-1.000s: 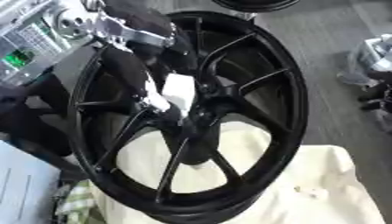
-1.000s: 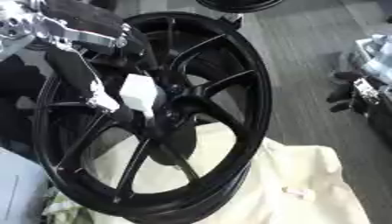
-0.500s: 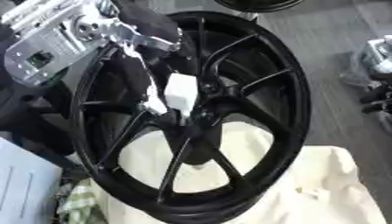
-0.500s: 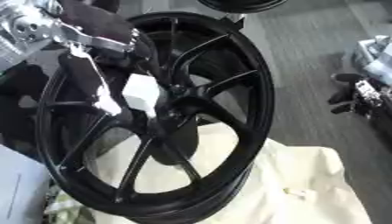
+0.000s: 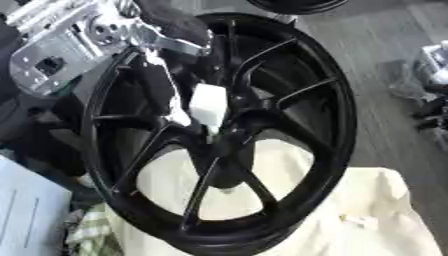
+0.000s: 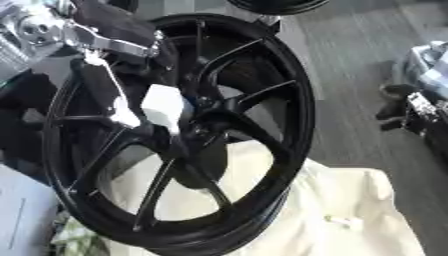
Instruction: Pull the pin out of the wheel hub.
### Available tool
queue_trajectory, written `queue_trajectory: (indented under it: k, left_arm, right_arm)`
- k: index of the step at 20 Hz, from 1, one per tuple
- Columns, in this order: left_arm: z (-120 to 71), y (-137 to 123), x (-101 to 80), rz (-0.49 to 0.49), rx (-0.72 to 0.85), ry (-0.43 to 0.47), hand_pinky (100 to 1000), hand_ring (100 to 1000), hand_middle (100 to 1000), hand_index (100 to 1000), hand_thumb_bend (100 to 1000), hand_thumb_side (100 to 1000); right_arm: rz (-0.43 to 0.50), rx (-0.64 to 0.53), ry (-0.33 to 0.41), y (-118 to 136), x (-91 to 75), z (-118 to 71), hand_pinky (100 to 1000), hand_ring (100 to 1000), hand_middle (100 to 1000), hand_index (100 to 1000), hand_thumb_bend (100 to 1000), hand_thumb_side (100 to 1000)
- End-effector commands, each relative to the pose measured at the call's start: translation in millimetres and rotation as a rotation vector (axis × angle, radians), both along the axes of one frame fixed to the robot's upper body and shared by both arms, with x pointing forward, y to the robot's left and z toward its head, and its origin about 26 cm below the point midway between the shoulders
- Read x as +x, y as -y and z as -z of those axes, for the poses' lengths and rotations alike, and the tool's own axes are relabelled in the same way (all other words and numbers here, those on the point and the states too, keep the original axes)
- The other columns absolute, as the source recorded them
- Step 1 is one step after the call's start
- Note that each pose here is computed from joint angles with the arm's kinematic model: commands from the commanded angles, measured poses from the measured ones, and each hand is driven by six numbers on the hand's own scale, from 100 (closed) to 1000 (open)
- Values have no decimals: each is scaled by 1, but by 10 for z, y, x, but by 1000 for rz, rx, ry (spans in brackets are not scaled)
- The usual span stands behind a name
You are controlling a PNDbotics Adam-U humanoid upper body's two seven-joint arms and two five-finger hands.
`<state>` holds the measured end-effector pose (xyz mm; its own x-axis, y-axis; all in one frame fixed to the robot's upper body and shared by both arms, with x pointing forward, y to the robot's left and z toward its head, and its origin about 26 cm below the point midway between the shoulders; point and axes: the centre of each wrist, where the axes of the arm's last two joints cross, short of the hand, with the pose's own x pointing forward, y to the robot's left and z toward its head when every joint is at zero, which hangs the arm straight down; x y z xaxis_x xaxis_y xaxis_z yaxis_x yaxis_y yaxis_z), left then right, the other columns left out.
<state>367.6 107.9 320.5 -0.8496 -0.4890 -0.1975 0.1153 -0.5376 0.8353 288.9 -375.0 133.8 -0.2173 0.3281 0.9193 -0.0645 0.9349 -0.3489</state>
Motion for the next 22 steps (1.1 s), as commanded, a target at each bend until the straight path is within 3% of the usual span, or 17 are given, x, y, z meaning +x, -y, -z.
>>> queue_trajectory:
  k: [1,4,12,22]
  left_arm:
    - [-89,5,-9,-6,-8,17,867,771,637,720,514,387]
    - [-92,16,-3,-16,-16,13,852,752,611,688,489,298]
    - [-143,41,-37,-65,-70,-11,828,702,549,586,346,309]
    - [-151,77,-82,-55,-65,15,796,635,466,364,361,337]
  right_arm:
    - [-3,-37,18,29,6,-103,602,652,531,809,100,799]
    - [-2,-36,18,27,5,-104,602,652,531,809,100,800]
    - [-4,-40,16,22,5,-101,602,652,531,809,100,800]
    - [-1,-42,13,26,5,-99,603,652,532,809,100,808]
